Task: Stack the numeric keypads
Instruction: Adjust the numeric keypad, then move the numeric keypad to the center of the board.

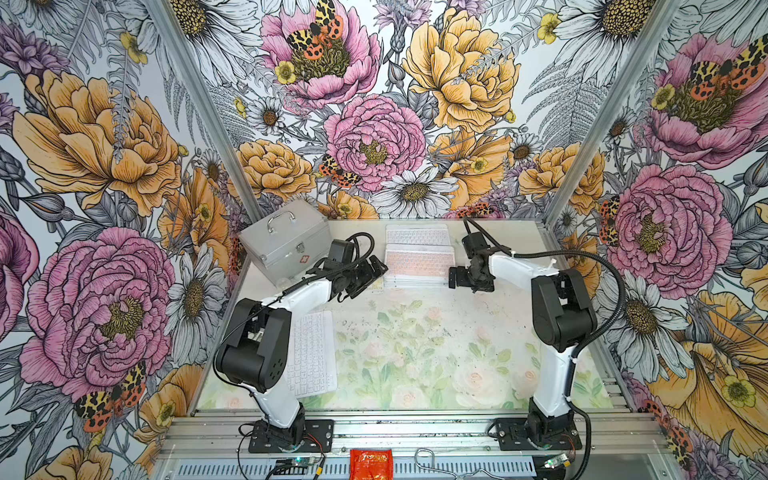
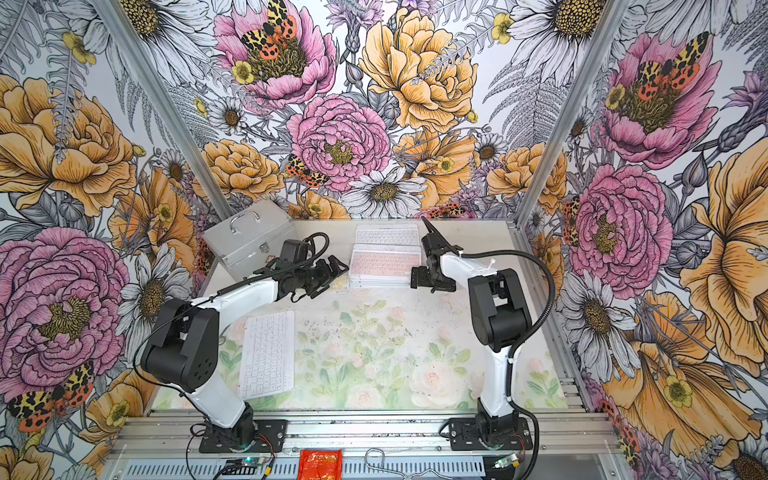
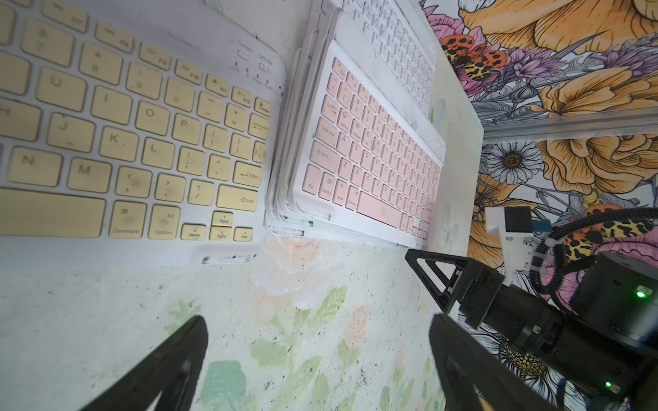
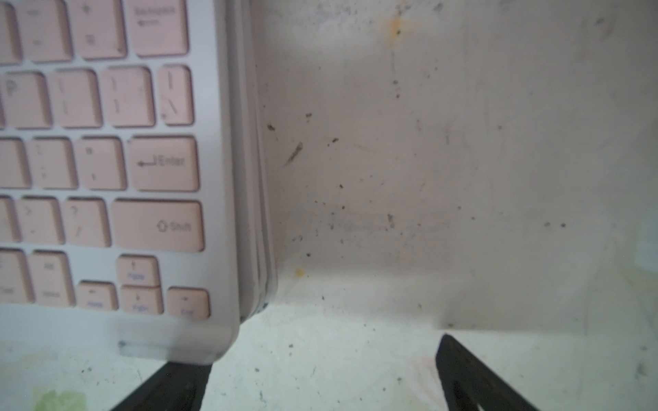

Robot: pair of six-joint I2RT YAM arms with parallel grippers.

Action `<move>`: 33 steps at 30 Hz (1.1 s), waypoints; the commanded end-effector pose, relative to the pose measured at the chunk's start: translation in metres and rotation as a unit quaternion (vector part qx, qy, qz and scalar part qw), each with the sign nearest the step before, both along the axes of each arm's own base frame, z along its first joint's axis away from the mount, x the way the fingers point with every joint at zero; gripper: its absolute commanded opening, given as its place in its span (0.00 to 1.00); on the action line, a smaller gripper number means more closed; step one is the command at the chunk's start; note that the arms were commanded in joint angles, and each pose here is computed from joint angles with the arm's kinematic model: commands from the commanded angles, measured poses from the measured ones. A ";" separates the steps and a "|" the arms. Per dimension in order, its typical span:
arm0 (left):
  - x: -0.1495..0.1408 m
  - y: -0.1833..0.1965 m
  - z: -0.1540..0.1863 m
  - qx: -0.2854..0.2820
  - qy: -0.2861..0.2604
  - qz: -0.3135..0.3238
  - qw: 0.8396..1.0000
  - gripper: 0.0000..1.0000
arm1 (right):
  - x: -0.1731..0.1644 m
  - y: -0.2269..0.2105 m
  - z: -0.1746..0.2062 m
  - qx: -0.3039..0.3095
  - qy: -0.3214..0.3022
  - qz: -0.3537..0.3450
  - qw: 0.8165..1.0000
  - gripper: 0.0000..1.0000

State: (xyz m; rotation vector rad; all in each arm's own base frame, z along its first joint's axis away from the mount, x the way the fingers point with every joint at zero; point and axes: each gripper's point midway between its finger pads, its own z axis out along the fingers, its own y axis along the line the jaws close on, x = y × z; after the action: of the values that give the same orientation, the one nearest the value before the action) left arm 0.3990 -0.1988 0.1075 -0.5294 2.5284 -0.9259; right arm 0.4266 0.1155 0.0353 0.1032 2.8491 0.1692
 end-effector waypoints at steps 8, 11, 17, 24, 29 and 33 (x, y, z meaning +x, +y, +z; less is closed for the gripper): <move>-0.041 0.061 -0.011 0.111 0.070 0.028 0.991 0.99 | -0.026 0.079 0.035 0.063 -0.034 0.086 0.994 1.00; -0.068 0.094 -0.016 0.171 0.109 0.051 0.978 0.99 | -0.037 0.113 0.038 0.077 -0.041 0.121 0.989 1.00; -0.115 0.127 -0.026 0.209 0.152 0.097 0.961 0.99 | -0.053 0.154 0.035 0.101 -0.036 0.162 0.981 1.00; -0.149 0.135 -0.058 0.213 0.201 0.107 0.950 0.99 | -0.063 0.152 0.036 0.107 -0.038 0.169 0.979 1.00; -0.152 0.132 -0.070 0.210 0.205 0.093 0.951 0.99 | -0.067 0.151 0.039 0.109 -0.040 0.170 0.979 1.00; -0.149 0.121 -0.074 0.204 0.198 0.073 0.956 0.99 | -0.067 0.147 0.042 0.111 -0.042 0.166 0.979 1.00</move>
State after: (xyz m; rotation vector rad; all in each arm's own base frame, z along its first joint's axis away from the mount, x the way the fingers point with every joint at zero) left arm 0.2422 -0.0718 0.0355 -0.8508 2.8942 -0.2099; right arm 0.3523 0.2608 0.0535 -0.3421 2.8057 0.5012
